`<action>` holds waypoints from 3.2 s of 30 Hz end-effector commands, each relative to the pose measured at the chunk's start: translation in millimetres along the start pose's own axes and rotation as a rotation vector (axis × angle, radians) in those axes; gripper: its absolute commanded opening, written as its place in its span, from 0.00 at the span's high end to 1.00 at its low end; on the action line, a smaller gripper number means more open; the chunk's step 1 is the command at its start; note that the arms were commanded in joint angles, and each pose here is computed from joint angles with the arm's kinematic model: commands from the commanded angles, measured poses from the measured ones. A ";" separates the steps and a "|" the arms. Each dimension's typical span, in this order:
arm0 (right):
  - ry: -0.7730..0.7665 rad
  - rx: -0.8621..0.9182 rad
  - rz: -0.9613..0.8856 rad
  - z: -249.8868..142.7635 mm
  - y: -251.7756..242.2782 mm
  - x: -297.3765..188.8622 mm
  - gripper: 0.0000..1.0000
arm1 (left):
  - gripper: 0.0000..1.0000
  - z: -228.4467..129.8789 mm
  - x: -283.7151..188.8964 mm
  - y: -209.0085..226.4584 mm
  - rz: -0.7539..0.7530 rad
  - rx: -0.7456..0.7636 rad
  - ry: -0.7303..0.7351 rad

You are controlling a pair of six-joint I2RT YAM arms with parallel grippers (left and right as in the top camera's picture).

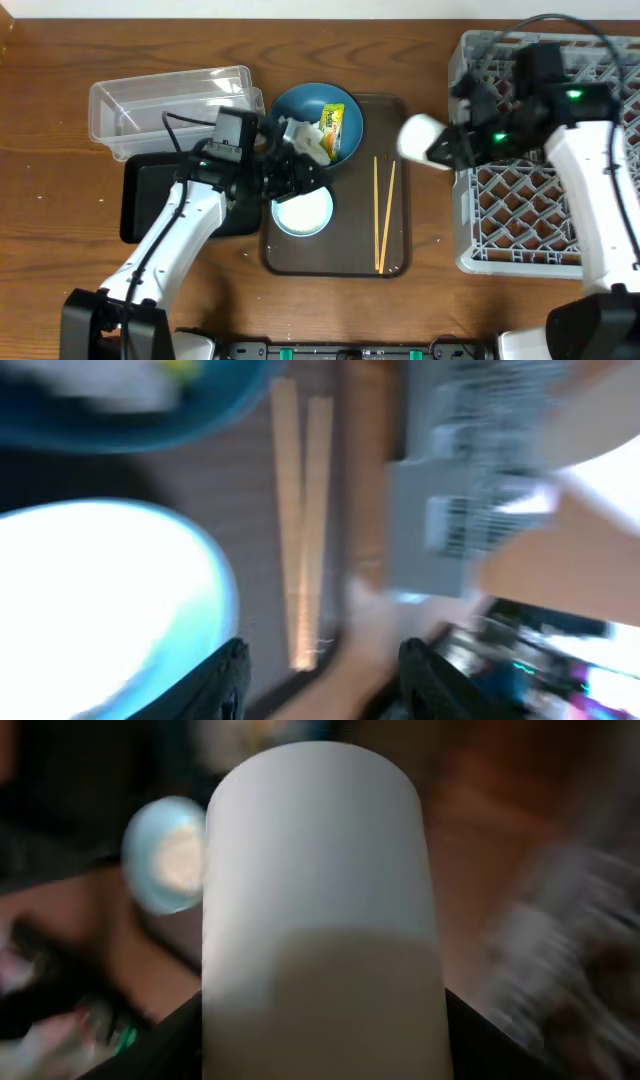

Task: Sort waste into correct bins and load items into the dishwasher rack
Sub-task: 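Hand the white cup from the left gripper to the right gripper, then place the white cup into the dish rack with the right gripper, then grasp the white tissue on the blue plate with the left gripper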

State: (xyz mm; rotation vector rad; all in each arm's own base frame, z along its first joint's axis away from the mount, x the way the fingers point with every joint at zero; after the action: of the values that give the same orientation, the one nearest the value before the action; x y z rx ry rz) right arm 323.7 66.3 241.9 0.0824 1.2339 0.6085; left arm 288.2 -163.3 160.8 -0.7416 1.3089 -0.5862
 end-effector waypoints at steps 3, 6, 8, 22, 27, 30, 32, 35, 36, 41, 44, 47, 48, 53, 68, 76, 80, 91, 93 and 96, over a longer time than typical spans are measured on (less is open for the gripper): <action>-0.080 0.314 -0.336 -4.3 -63.9 -69.4 0.99 | 0.49 7.3 -48.3 13.5 0.280 0.154 -0.222; -0.112 0.474 -0.485 -18.8 -94.3 -103.5 0.99 | 0.50 2.7 -72.1 10.4 0.352 0.176 -0.308; -0.117 0.546 -0.542 -29.4 -108.4 -118.7 0.99 | 0.51 -0.1 -84.0 8.5 0.384 0.187 -0.354; -0.005 0.941 -0.601 -78.1 -215.4 -167.7 0.99 | 0.51 -6.8 -94.2 9.3 0.419 0.184 -0.376; 0.057 1.032 -0.568 -96.6 -253.2 -150.1 0.99 | 0.51 -7.5 -94.1 9.8 0.421 0.182 -0.373; 0.100 1.077 -0.539 -107.4 -269.8 -137.2 0.99 | 0.51 -7.5 -94.1 9.8 0.421 0.182 -0.373; 0.117 1.092 -0.530 -111.9 -277.5 -131.5 0.99 | 0.51 -7.5 -94.1 9.9 0.421 0.182 -0.373; 0.129 1.110 -0.523 -117.6 -287.8 -125.7 0.99 | 0.51 -7.5 -94.1 9.9 0.421 0.182 -0.373; 0.127 1.115 -0.522 -119.0 -290.6 -124.9 0.98 | 0.51 -7.5 -94.1 9.9 0.421 0.182 -0.373; 0.123 1.128 -0.507 -120.6 -294.9 -121.3 0.01 | 0.51 -7.5 -94.1 9.9 0.421 0.182 -0.373; 0.118 1.131 -0.504 -119.8 -295.0 -121.2 0.01 | 0.51 -7.5 -94.1 9.9 0.421 0.182 -0.372; 0.110 1.132 -0.486 -118.0 -293.6 -120.2 0.01 | 0.51 -7.5 -94.1 9.9 0.421 0.182 -0.373; 0.101 1.132 -0.474 -116.4 -292.8 -119.6 0.01 | 0.51 -7.6 -94.1 9.9 0.421 0.182 -0.372; 0.049 1.076 -0.373 -99.6 -281.7 -115.6 0.01 | 0.51 -7.6 -94.2 10.0 0.422 0.182 -0.373; -0.161 0.599 -0.326 -1.3 -142.8 -145.9 0.01 | 0.44 -3.3 -99.1 16.6 0.484 0.181 -0.406; -0.083 0.415 -0.366 8.7 -64.9 -131.7 0.01 | 0.44 24.0 -101.4 -1.6 0.485 0.229 -0.411; -0.053 0.343 -0.366 4.8 -36.5 -121.4 0.01 | 0.44 49.7 -94.9 -9.8 0.494 0.222 -0.389; 0.022 0.222 -0.304 -34.1 12.8 -62.7 0.01 | 0.44 84.3 -23.1 -1.3 0.520 0.354 -0.242; 0.055 0.194 -0.290 -46.9 20.7 -49.3 0.01 | 0.44 90.7 -8.9 0.7 0.512 0.368 -0.242; 0.118 0.174 -0.264 -64.2 28.3 -31.8 0.01 | 0.44 99.2 10.2 5.0 0.503 0.384 -0.242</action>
State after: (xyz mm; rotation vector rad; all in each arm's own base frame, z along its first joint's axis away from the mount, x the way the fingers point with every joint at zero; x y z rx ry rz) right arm 261.7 50.0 267.5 0.0377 1.3530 0.2575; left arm 377.2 -146.7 166.1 -0.1802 1.0751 -0.2954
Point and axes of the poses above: each gripper's point midway between its finger pads, its own x axis out along the fingers, its own y axis along the line the jaws close on, z = x × y, the point moved 4 cm from there along -x, back along the fingers, and after that the axes turned 5 degrees about -x, right-handed, at the moved point
